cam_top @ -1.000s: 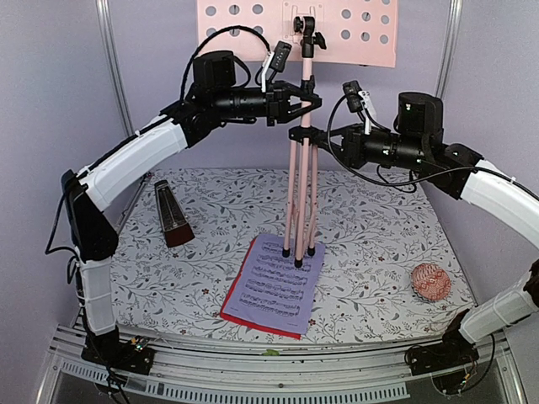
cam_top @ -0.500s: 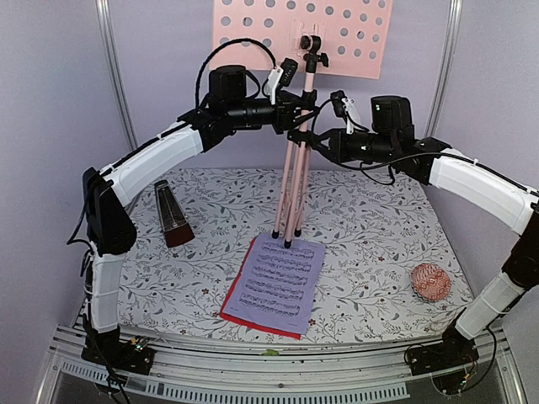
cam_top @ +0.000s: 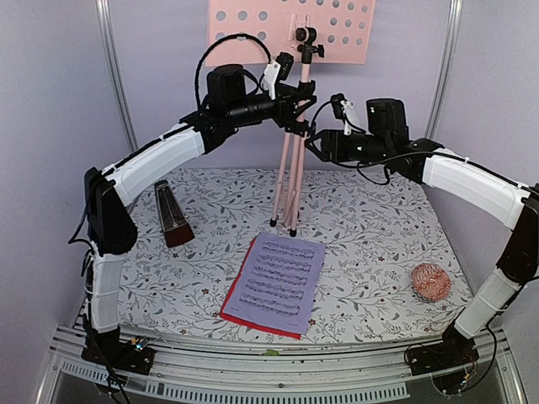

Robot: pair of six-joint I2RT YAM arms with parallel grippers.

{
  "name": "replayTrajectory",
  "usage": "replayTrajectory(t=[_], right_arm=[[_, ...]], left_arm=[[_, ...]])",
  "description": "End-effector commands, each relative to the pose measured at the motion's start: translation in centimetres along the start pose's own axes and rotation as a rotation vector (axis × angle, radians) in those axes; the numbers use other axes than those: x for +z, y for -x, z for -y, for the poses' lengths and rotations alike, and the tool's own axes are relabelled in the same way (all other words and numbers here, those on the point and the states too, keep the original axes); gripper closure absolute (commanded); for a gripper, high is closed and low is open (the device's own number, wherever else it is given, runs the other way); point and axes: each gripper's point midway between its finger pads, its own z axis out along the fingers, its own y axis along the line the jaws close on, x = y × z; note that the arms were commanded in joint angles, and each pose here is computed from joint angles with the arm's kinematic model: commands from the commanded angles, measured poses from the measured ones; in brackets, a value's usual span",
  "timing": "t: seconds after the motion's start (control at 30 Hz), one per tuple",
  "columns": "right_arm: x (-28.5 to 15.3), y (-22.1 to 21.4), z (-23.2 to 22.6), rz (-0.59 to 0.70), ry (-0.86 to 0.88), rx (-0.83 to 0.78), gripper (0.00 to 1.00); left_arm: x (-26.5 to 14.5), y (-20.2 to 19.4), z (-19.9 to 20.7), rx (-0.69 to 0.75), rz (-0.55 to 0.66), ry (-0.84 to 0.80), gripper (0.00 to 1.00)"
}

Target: Set up the instrument practice props

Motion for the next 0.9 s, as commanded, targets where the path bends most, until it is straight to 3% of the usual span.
replayTrajectory(t=[0.0,0.2,0.47,0.57,0.7,0.87], right_arm=[[-2.3,1.9,-1.7,0.1,0.063,-0.004,0.36],[-2.0,1.5,-2.2,0.151,0.086,-0.005,0.37],[1.2,1.0,-1.0,0.114,0.027,-0.04,0.41],[1.7,-0.4,0.0,0.073,-0.016,-0.038,0.47],[1.4,-2.5,0.6,0.026,-0.03,-0.021,0.55],[-0.9,-4.0,0.2,0.013,-0.013,-0.008,0.52]], left_arm=[[-5.5,16.5,0.8,0.24,0.459,0.099,1.0],[-5.5,16.6,0.2,0.229,0.463,0.13,1.0],[-5.5,16.3,-1.3,0.206,0.455,0.174,1.0],[-5.5,15.8,-2.0,0.188,0.449,0.181,1.0],[-5.4,15.3,-1.7,0.175,0.444,0.142,1.0],[-5.1,14.3,-0.4,0.165,0.421,0.061,1.0]])
